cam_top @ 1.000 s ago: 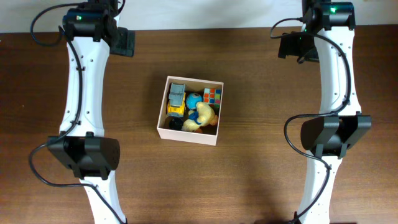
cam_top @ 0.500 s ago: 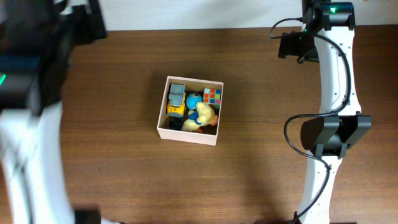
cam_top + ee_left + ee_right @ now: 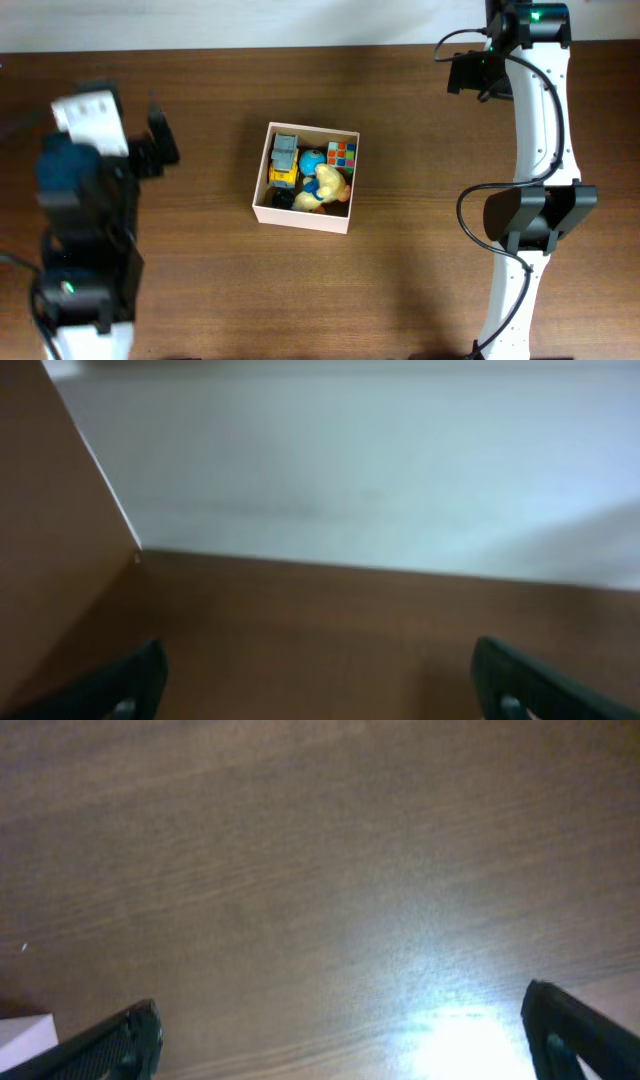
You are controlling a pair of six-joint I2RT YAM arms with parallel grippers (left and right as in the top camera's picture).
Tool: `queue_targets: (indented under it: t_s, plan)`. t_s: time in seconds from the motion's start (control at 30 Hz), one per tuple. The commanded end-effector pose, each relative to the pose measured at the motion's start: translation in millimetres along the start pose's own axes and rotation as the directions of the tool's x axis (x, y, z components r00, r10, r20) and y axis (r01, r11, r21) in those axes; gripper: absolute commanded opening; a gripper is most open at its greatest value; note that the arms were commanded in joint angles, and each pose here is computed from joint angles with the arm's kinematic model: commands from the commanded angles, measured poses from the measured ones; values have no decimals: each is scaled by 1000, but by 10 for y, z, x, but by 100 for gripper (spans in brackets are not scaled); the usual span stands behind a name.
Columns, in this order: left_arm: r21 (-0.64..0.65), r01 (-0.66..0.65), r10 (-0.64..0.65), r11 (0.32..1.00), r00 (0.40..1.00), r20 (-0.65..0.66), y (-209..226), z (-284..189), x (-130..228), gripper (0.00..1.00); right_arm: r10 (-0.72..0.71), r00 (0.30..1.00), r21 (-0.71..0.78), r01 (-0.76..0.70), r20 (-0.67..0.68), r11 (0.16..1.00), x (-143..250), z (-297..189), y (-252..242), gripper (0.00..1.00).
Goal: Pack container
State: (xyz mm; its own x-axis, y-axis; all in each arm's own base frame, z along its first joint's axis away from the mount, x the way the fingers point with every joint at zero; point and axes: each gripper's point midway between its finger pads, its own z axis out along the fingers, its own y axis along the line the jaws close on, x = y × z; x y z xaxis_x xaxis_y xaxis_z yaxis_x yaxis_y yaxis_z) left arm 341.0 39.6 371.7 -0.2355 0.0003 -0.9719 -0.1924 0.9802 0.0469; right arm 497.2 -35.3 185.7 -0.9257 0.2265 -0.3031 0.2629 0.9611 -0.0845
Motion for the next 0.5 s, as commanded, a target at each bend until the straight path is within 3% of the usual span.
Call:
queue_targets:
  t_s: [0.0,0.47]
  plan:
    - [37,9,-12,999,995,97,0,-204,263,99,15,1000,12,-16,7,1000,-6,-28,-40,99]
    - [42,26,-34,999,974,225,28,-454,1128,99,15,1000,12,-16,7,1000,-6,-28,-40,99]
